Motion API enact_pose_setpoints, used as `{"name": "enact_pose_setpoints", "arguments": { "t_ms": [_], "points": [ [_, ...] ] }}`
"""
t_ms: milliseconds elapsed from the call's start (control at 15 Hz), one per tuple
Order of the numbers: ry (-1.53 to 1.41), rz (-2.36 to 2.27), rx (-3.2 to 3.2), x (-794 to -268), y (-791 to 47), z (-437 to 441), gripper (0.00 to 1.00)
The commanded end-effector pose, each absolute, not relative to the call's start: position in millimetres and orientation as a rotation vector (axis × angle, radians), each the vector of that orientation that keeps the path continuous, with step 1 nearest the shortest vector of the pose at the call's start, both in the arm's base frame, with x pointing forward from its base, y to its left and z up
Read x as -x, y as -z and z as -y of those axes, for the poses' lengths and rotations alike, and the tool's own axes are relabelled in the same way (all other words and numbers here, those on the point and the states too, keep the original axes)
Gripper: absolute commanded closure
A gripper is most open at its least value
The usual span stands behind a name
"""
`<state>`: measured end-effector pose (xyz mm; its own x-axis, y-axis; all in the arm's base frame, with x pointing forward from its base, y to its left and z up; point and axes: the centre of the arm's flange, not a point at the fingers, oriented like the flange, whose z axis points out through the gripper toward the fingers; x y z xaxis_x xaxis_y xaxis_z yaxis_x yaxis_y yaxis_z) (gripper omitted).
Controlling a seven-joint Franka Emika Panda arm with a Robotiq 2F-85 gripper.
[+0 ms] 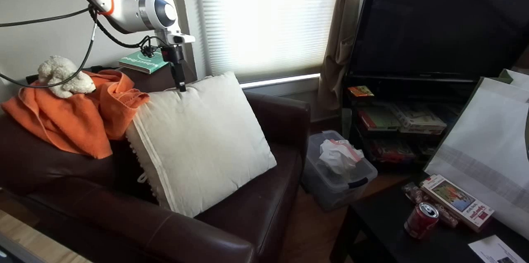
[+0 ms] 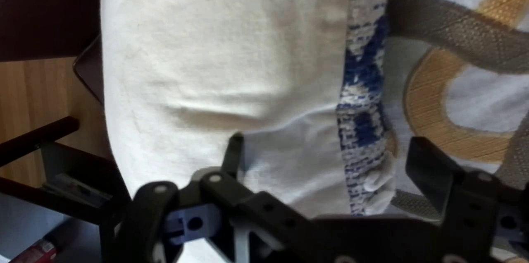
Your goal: Pick up the pillow in front of the pillows on the sofa seat and put it on top of the brown curvy stripes pillow
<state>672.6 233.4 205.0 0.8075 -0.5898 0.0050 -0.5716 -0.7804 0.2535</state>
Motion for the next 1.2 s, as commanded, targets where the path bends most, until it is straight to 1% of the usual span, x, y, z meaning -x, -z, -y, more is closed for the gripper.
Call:
{"name": "enact_pose_setpoints", "arguments": {
  "t_ms": [0, 467, 533, 600, 667, 933, 1067, 1133],
  "points": [
    [0.157, 0.921, -2.692, -695, -181, -239, 0.0],
    [0.302, 1.034, -2.367, -689, -181, -208, 0.0],
    [0.314, 1.044, -2.348, -690, -179, -205, 0.25],
    [0.323, 1.046, -2.342, -690, -179, -202, 0.27],
    [0.325, 1.052, -2.335, -690, -178, -201, 0.34],
    [0.291, 1.075, -2.348, -692, -180, -198, 0.66],
    [0.27, 1.091, -2.361, -690, -186, -199, 0.79],
    [0.259, 1.095, -2.362, -689, -191, -198, 0.87]
  ]
}}
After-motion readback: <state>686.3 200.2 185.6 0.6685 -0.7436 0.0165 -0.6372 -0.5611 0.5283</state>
